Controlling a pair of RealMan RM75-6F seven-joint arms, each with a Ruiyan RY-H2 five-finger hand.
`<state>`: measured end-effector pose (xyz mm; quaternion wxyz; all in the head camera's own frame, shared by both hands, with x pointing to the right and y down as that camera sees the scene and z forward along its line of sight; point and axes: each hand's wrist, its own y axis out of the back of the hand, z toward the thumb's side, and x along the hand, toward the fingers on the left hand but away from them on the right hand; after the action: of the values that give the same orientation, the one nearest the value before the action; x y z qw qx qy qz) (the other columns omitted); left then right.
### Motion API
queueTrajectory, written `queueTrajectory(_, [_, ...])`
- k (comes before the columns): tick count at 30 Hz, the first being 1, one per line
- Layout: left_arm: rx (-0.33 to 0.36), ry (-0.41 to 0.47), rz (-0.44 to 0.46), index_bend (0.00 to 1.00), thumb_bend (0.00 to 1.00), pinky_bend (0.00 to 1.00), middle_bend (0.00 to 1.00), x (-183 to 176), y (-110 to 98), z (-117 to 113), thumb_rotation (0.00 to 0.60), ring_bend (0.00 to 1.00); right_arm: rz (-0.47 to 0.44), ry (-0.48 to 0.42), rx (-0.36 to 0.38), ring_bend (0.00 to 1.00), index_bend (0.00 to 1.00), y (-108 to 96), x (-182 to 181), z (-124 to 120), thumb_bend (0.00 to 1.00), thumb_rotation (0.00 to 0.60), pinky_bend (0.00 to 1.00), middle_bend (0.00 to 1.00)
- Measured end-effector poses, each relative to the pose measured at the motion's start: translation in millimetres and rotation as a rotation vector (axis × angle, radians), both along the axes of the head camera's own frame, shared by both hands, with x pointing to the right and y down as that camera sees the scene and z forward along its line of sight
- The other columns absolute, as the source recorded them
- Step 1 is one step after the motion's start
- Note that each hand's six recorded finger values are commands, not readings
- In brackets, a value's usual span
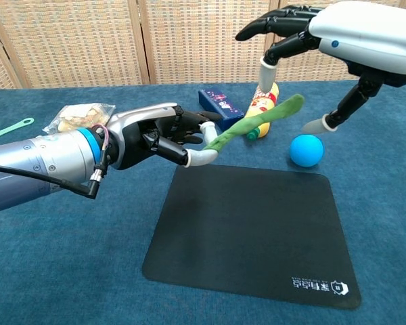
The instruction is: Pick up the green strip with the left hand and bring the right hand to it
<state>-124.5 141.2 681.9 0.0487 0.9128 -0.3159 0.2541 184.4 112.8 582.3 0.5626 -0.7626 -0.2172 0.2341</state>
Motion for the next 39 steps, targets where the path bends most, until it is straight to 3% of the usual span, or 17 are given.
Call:
queueTrajectory(8, [-0.003, 0.01, 0.01, 0.7, 0.65, 0.0, 0.0, 5, 4, -2, 0.6, 0.0, 0.003, 0.008, 0.024, 0.0, 0.46, -1, -6, 6, 0.18, 0.6, 0.0, 0.16])
queueTrajectory(15, [-0.002, 0.01, 0.019, 0.7, 0.65, 0.0, 0.0, 7, 7, -2, 0.6, 0.0, 0.021, -0.008, 0.032, 0.0, 0.48, -3, -10, 12, 0.29, 0.6, 0.0, 0.17])
queueTrajectory(39, [0.001, 0.0, 0.026, 0.7, 0.65, 0.0, 0.0, 7, 6, -2, 0.6, 0.0, -0.002, -0.049, 0.033, 0.0, 0.53, 3, -13, 8, 0.49, 0.6, 0.0, 0.2])
